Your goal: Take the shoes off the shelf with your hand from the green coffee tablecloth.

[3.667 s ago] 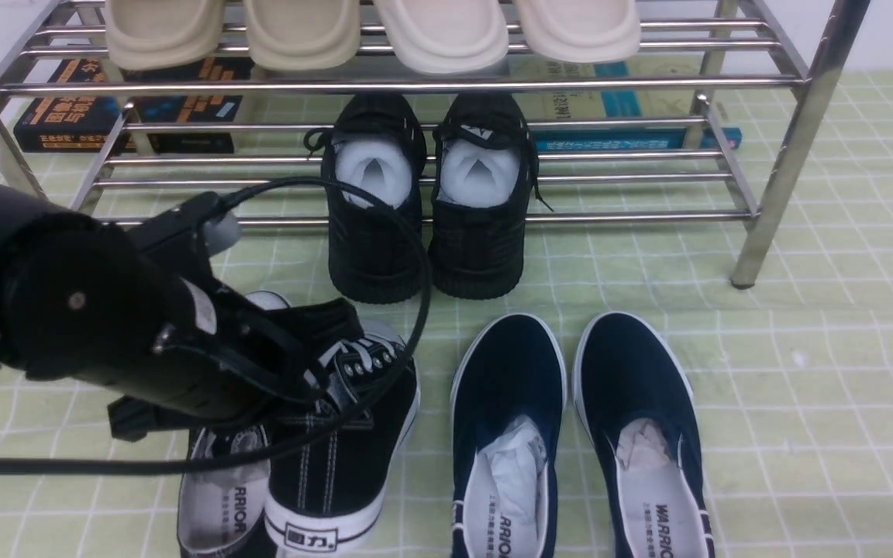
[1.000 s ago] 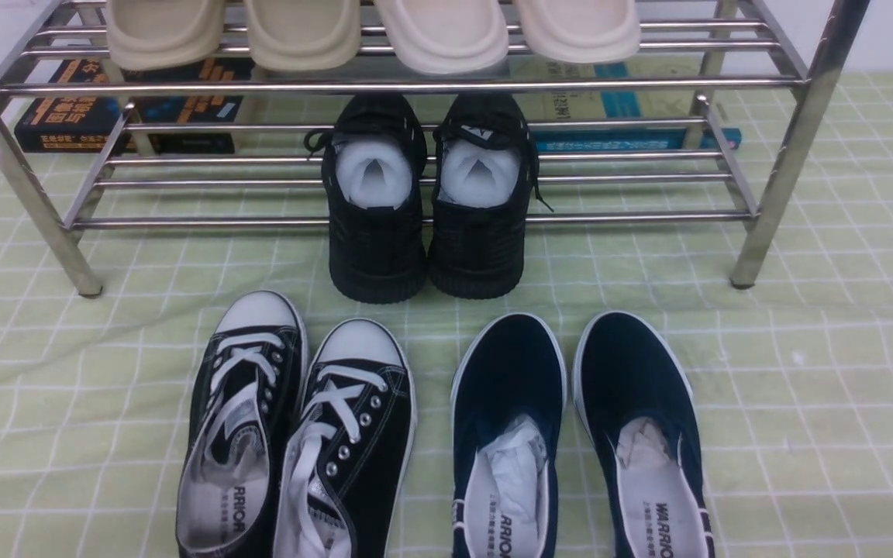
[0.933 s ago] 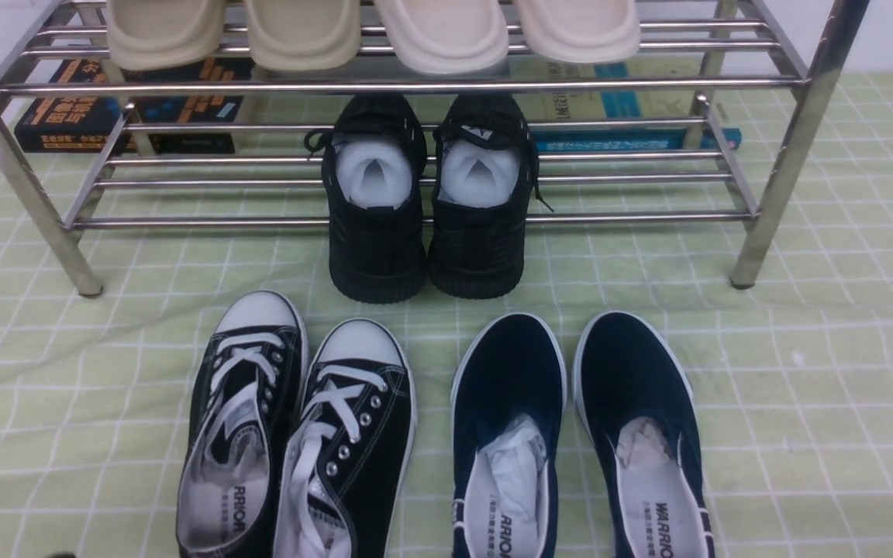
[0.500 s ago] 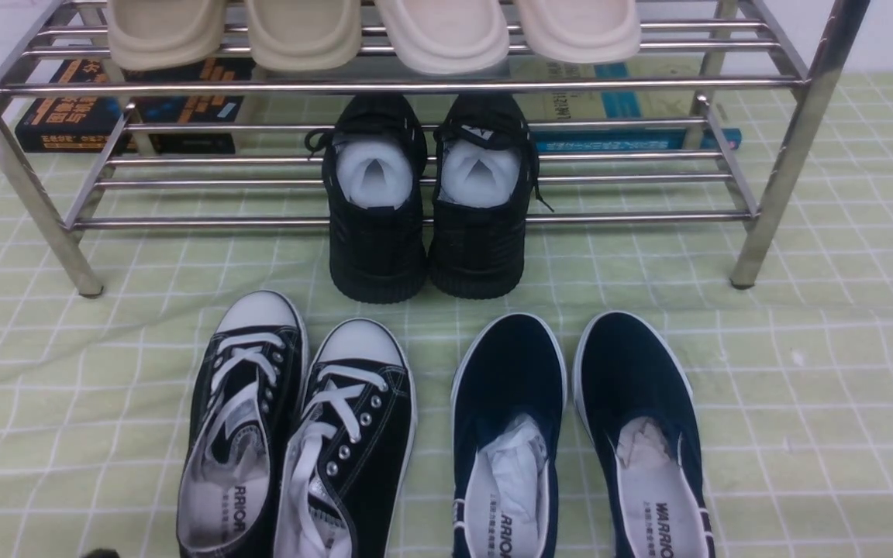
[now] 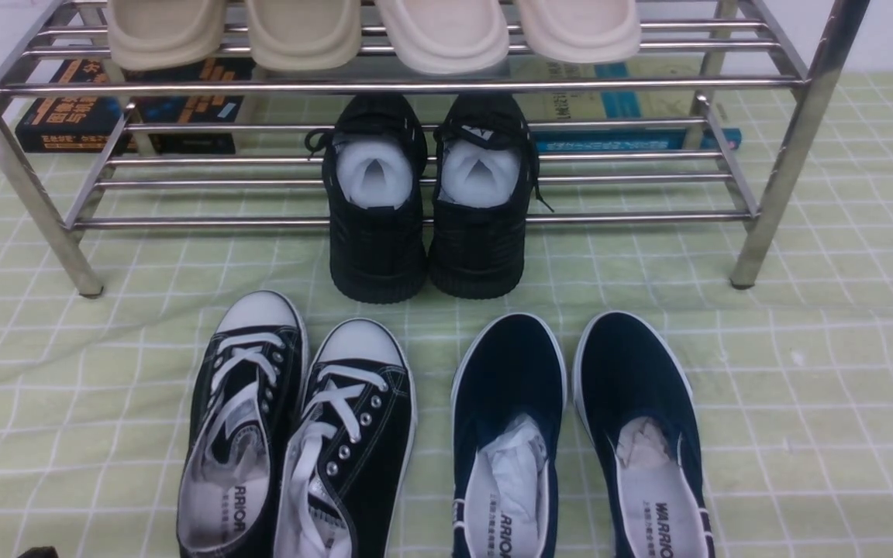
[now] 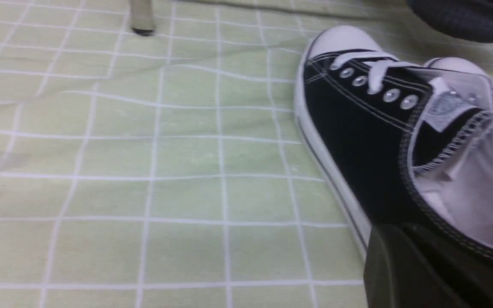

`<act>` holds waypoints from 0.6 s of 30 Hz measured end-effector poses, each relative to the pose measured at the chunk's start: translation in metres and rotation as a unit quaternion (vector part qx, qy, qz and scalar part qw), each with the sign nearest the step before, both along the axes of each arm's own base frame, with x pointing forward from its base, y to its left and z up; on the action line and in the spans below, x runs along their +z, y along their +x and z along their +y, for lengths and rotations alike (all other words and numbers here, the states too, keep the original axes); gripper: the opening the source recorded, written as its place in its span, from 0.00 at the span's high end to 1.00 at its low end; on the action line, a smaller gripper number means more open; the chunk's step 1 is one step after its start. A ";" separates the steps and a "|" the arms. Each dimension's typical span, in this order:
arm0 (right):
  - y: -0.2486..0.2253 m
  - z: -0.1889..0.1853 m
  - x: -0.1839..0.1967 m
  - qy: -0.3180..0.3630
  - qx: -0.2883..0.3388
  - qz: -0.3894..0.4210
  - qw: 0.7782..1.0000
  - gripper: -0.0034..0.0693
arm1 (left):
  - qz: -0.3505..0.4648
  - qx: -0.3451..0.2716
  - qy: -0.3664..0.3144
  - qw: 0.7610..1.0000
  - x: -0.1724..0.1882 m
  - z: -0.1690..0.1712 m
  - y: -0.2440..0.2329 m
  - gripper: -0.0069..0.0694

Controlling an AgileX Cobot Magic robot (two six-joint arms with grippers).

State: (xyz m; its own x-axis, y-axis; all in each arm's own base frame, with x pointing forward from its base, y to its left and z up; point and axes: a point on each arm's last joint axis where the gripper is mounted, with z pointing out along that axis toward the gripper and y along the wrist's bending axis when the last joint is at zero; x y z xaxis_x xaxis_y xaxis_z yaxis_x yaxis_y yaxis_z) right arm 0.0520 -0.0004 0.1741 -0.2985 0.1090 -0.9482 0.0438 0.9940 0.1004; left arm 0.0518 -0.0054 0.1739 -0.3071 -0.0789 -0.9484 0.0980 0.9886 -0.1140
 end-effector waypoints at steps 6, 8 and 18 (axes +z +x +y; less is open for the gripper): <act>0.000 0.000 0.000 0.000 0.000 0.000 1.000 0.62 | 0.000 0.033 0.004 0.999 0.000 0.004 0.000 0.85; 0.000 0.000 0.000 0.000 0.000 0.000 1.000 0.62 | 0.000 0.050 0.004 0.999 0.000 0.005 0.000 0.85; 0.000 0.000 0.000 0.000 0.000 0.000 1.000 0.62 | -0.003 0.107 0.009 0.994 0.000 0.012 0.000 0.84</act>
